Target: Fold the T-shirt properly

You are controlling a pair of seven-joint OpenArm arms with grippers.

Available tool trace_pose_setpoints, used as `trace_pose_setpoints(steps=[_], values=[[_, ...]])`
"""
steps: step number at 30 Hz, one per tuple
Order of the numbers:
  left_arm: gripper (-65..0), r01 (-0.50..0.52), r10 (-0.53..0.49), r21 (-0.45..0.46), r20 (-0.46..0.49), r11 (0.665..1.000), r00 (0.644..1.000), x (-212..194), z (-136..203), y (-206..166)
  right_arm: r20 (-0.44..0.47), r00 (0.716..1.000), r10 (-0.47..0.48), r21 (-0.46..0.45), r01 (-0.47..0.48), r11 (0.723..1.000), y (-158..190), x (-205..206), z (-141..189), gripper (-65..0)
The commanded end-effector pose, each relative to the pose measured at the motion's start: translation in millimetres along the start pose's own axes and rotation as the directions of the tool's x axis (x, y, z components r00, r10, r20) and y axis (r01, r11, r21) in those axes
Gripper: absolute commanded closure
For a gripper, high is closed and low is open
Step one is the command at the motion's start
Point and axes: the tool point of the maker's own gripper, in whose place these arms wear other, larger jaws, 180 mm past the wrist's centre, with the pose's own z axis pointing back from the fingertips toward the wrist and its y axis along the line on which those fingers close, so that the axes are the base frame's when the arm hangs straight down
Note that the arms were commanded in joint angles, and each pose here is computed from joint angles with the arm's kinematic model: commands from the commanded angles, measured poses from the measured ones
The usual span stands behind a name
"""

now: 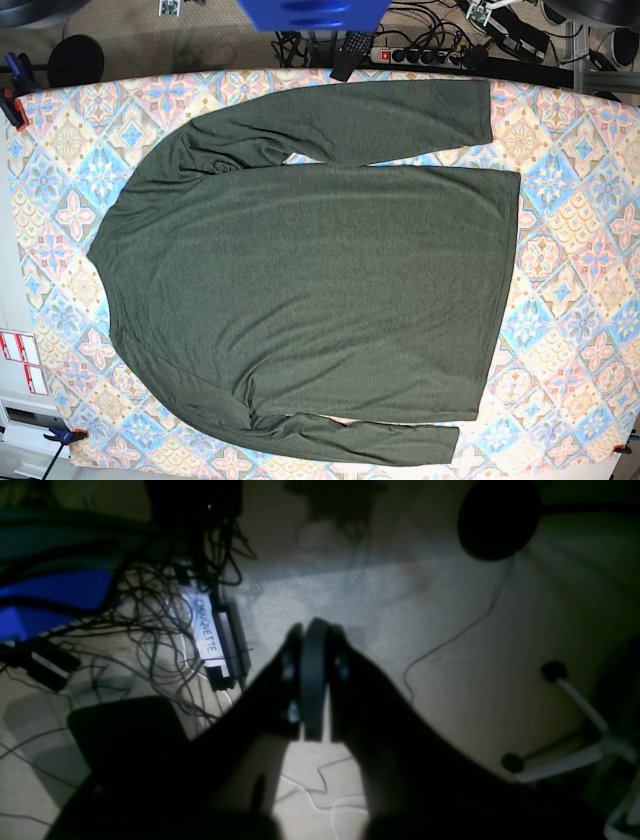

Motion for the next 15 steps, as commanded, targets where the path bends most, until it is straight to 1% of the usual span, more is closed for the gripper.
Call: trace_pose_setpoints(steps=[1, 5, 10, 15], values=[[0.0, 0.001, -0.001, 0.001, 0.065, 1.0, 0.998, 18, 10, 8, 0.013, 1.0, 0.012, -0.011, -0.012, 1.0, -8, -1, 8, 0.0], [0.0, -0.076, 0.078, -0.018, 0.133, 0.997, 0.988, 39, 28, 15, 0.063, 0.998, 0.023, -0.015, -0.022, 1.0, -11, 15, 19, 0.0], [0.0, -0.187, 0.182, -0.001, 0.235, 0.982, 0.955, 74, 51, 39, 0.097, 0.995, 0.033, -0.018, -0.031, 0.999, -13, 42, 28, 0.0], [0.0, -0.224, 0.205, 0.016, 0.341, 0.974, 0.917, 113, 66, 60, 0.15, 0.988, 0.037, -0.02, -0.035, 0.999, -13, 79, 35, 0.0]])
